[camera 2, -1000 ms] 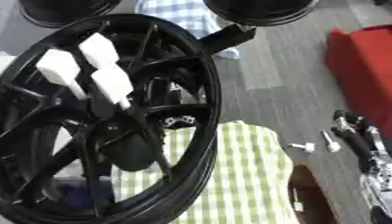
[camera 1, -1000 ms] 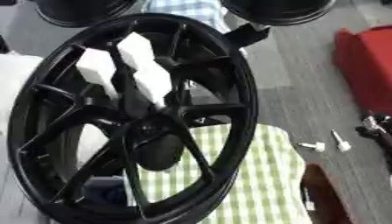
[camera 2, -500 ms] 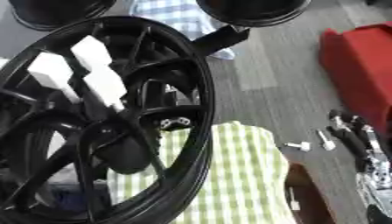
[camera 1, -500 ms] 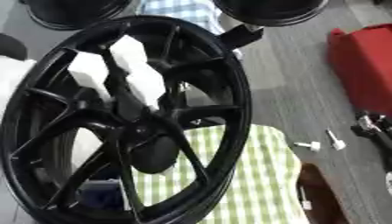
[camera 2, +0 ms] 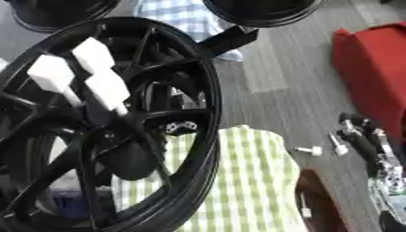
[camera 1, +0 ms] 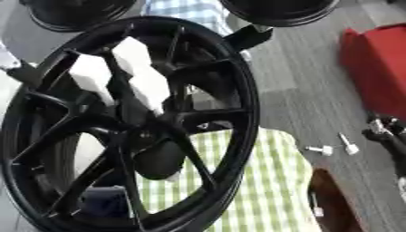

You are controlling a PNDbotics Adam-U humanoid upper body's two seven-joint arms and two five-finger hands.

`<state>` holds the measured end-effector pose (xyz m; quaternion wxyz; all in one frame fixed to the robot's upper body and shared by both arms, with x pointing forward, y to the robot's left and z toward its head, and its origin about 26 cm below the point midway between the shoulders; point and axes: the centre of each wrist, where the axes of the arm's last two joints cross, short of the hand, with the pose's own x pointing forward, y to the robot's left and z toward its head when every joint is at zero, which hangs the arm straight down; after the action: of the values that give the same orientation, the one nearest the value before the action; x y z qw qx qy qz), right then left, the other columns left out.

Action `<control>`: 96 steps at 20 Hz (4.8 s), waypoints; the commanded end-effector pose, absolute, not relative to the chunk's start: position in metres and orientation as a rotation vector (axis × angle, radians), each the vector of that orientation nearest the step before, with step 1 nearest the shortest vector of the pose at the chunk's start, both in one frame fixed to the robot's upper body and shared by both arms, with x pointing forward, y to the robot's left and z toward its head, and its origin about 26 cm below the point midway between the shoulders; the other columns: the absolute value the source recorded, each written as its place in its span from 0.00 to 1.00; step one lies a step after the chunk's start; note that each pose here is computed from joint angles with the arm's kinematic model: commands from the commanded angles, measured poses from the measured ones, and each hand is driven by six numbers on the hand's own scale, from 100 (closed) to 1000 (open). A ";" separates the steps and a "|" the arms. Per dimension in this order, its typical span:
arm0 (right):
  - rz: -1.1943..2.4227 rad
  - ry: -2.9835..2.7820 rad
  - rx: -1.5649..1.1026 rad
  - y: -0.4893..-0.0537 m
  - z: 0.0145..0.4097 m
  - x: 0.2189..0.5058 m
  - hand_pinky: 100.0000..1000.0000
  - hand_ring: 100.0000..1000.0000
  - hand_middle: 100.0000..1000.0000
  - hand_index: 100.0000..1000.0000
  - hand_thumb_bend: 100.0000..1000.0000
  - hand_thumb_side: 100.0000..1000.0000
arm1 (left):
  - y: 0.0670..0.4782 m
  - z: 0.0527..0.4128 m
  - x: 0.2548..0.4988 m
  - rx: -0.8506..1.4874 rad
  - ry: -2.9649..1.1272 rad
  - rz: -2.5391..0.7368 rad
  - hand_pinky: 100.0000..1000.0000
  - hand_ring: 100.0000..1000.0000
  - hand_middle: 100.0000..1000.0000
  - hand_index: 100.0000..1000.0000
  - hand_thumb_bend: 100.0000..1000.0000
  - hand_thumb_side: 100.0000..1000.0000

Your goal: Pull the pin out of the wheel hub.

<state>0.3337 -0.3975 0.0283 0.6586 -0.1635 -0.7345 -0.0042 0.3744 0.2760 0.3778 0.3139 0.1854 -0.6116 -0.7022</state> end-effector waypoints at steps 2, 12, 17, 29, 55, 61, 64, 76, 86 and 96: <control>0.018 -1.681 -0.395 -0.406 0.040 0.336 0.70 0.59 0.66 0.72 0.14 0.46 | 0.275 0.381 0.384 0.520 -1.576 -1.841 0.79 0.77 0.70 0.82 0.88 0.32; 0.020 -1.678 -0.391 -0.405 0.040 0.337 0.70 0.59 0.66 0.72 0.14 0.45 | 0.268 0.364 0.405 0.401 -1.497 -1.833 0.77 0.75 0.68 0.81 0.88 0.32; 0.020 -1.679 -0.388 -0.405 0.040 0.338 0.70 0.59 0.66 0.72 0.14 0.45 | 0.265 0.357 0.410 0.375 -1.451 -1.842 0.76 0.73 0.64 0.80 0.87 0.32; 0.018 -1.679 -0.386 -0.404 0.040 0.338 0.70 0.59 0.66 0.72 0.15 0.45 | 0.263 0.350 0.416 0.382 -1.405 -1.845 0.69 0.67 0.57 0.74 0.79 0.32; 0.021 -1.680 -0.380 -0.404 0.041 0.340 0.70 0.59 0.65 0.72 0.16 0.44 | 0.260 0.342 0.422 0.406 -1.369 -1.823 0.58 0.52 0.37 0.53 0.56 0.24; 0.023 -1.680 -0.378 -0.403 0.041 0.340 0.70 0.59 0.65 0.72 0.16 0.44 | 0.259 0.336 0.424 0.392 -1.344 -1.836 0.53 0.45 0.24 0.43 0.49 0.14; 0.023 -1.680 -0.377 -0.403 0.041 0.340 0.70 0.59 0.65 0.72 0.16 0.44 | 0.257 0.334 0.425 0.377 -1.341 -1.845 0.51 0.41 0.20 0.39 0.52 0.11; 0.022 -1.676 -0.373 -0.403 0.040 0.340 0.70 0.59 0.65 0.72 0.16 0.44 | 0.257 0.338 0.423 0.412 -1.343 -1.859 0.44 0.35 0.11 0.35 0.70 0.03; 0.025 -1.673 -0.370 -0.403 0.040 0.340 0.70 0.59 0.65 0.72 0.16 0.45 | 0.259 0.338 0.424 0.472 -1.353 -1.806 0.54 0.57 0.45 0.60 0.54 0.00; 0.020 -1.673 -0.366 -0.403 0.040 0.340 0.70 0.59 0.65 0.72 0.16 0.45 | 0.257 0.337 0.425 0.438 -1.381 -1.754 0.37 0.39 0.26 0.35 0.50 0.00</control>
<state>0.3383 -0.3948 0.0280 0.6650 -0.1543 -0.7307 0.0042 0.4276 0.2542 0.3230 0.4242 0.1634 -0.5413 -0.7074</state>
